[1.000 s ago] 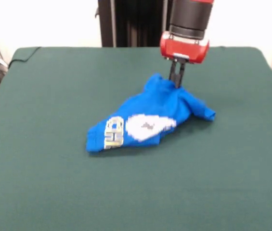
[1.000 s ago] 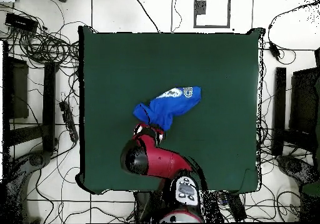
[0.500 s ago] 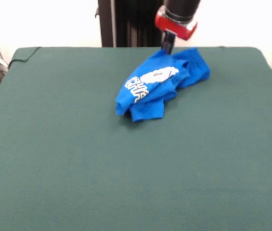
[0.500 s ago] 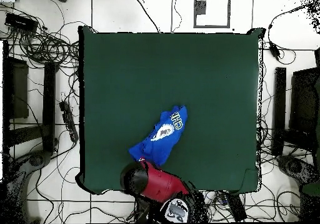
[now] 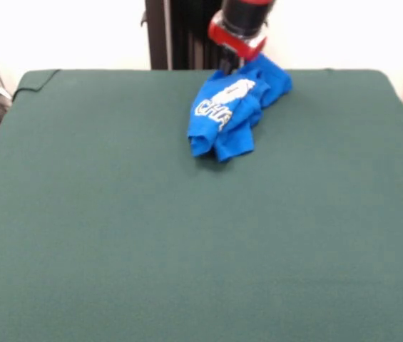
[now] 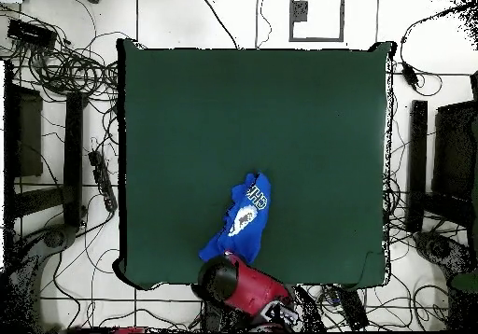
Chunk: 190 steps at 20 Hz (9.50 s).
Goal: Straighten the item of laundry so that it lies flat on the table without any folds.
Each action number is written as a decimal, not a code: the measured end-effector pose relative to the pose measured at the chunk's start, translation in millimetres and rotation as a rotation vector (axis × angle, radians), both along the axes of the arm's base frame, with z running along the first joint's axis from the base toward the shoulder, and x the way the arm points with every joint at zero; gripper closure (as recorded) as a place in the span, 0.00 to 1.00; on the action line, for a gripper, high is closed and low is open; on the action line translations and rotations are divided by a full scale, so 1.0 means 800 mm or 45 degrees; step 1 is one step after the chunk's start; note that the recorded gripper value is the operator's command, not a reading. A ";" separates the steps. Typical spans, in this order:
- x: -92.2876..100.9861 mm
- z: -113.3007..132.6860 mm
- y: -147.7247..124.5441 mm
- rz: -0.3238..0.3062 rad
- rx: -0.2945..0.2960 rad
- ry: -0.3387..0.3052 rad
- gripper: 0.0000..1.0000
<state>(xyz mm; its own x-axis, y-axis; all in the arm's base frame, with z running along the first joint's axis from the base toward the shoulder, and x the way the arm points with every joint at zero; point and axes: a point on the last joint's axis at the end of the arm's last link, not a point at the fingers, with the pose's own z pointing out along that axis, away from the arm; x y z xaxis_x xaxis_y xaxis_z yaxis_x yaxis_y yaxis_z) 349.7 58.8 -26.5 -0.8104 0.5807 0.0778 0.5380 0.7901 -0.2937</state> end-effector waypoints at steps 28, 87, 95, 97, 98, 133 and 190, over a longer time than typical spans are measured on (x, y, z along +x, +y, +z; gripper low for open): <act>-0.019 -0.007 -0.001 0.143 -0.083 -0.193 0.00; 0.120 0.161 -0.009 0.443 -0.164 -0.121 0.00; 0.137 0.156 -0.037 0.439 -0.188 -0.231 0.00; 0.144 0.154 -0.039 0.454 -0.198 -0.279 0.00; 0.148 0.152 -0.040 0.464 -0.203 -0.309 0.00; 0.190 0.122 -0.006 0.612 -0.182 -0.524 0.00; 0.233 0.040 0.088 0.802 0.049 -0.804 0.00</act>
<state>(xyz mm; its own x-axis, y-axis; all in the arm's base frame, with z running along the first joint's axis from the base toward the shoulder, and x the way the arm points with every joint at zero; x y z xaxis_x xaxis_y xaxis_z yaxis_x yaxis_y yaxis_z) 536.1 129.0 5.1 -0.8766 0.0189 -0.4808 0.0529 0.9970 -0.0572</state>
